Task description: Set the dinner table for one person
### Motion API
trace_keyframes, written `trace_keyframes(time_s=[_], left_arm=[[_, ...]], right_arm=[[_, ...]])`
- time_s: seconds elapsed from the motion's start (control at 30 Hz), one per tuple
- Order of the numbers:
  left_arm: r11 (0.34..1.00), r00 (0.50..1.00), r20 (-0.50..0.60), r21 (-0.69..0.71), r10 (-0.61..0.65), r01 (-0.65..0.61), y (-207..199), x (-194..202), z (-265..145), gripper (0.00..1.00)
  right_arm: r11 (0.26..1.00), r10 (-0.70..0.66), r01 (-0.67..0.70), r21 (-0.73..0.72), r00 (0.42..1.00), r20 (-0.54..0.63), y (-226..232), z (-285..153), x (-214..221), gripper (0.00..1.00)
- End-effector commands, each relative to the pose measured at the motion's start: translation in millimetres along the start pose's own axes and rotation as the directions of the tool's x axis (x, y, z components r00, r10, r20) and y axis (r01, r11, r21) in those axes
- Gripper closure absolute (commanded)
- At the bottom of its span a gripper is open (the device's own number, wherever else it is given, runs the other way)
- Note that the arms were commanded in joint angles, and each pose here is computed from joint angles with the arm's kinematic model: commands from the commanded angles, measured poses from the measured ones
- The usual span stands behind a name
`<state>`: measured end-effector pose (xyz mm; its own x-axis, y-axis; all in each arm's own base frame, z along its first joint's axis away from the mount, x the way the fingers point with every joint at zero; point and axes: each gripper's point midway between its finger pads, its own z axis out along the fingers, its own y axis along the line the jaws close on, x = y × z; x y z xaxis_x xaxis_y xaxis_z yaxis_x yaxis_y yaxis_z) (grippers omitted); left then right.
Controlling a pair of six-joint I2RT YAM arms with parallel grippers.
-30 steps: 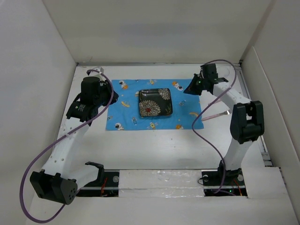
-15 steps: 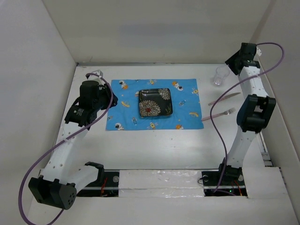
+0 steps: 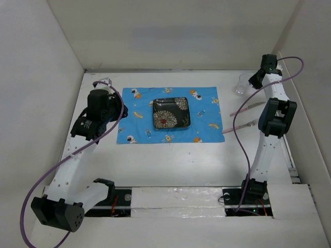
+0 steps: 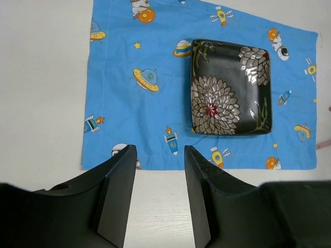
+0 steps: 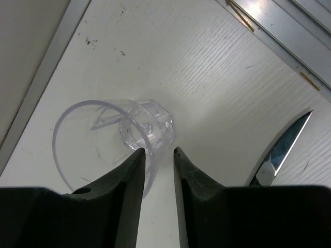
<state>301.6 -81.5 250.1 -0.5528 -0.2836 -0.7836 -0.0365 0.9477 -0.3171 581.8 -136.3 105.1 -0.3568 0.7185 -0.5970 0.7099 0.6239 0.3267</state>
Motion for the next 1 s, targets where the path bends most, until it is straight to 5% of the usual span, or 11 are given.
trace_keyframes(time_s=[0.0, 0.07, 0.2, 0.33, 0.67, 0.97], left_arm=[[1.000, 1.000, 0.016, -0.010, 0.007, -0.007, -0.2, -5.7, 1.2, 0.61], [1.000, 1.000, 0.017, -0.008, 0.006, -0.005, -1.0, -6.6, 1.6, 0.61], [1.000, 1.000, 0.008, 0.016, 0.004, -0.004, -5.9, -6.5, 3.7, 0.61], [0.998, 1.000, -0.008, 0.065, 0.012, -0.012, -14.7, -4.3, 3.8, 0.61], [0.991, 0.999, -0.016, 0.122, 0.050, -0.048, -19.4, 5.3, -1.5, 0.60], [0.988, 0.998, -0.023, 0.144, 0.051, -0.047, -14.0, 24.9, -15.3, 0.60]], right_arm=[[0.999, 0.009, -0.007, -0.033, 0.999, 0.051, 7.1, -8.2, -23.2, 0.85], [1.000, 0.017, -0.015, -0.024, 0.998, 0.060, 4.9, -10.2, -24.1, 1.00], [0.991, 0.024, 0.000, -0.135, 0.984, 0.176, 32.3, -58.1, -53.2, 1.00], [0.966, -0.043, 0.086, -0.245, 0.984, 0.174, 71.2, -103.4, -49.3, 1.00], [0.856, -0.379, 0.377, -0.354, 0.923, 0.066, 139.4, -146.3, 86.1, 1.00], [0.835, -0.480, 0.470, -0.285, 0.876, 0.038, 140.4, -129.8, 113.0, 1.00]])
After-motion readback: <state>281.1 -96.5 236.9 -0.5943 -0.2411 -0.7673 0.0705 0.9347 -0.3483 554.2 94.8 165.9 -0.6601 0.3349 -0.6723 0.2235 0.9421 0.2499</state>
